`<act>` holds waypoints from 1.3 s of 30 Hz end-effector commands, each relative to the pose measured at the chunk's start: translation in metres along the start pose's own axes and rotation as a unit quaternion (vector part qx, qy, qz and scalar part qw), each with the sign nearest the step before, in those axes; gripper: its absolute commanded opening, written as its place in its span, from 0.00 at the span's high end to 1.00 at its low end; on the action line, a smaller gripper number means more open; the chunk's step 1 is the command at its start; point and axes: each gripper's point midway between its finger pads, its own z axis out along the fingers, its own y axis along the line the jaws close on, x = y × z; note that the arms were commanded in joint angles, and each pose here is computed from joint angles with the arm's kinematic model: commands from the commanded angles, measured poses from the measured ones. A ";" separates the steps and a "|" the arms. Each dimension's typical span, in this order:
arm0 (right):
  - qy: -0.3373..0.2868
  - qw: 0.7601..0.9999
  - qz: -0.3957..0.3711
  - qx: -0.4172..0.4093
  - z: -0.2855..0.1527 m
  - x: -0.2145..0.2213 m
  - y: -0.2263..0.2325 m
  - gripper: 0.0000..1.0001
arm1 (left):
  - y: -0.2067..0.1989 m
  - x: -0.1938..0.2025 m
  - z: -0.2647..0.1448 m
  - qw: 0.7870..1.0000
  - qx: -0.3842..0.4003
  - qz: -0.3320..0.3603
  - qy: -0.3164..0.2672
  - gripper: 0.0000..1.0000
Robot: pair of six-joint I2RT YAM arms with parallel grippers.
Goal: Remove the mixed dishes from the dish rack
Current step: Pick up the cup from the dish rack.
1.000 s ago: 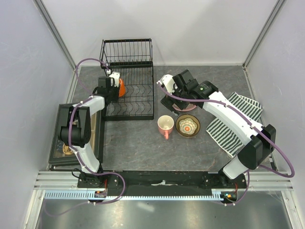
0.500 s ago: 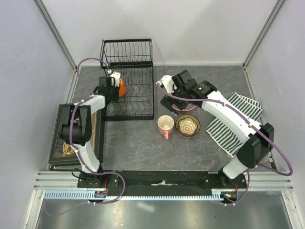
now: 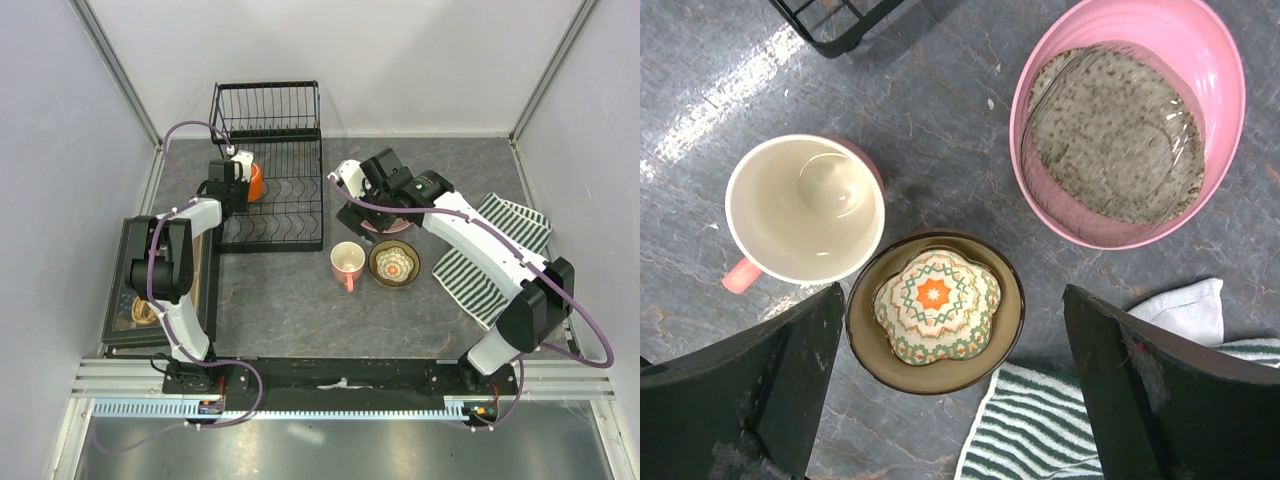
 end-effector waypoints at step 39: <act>-0.141 0.986 0.071 0.048 -0.023 -0.047 -0.042 0.02 | -0.112 -0.097 -0.250 0.915 0.373 -0.010 -0.152 0.98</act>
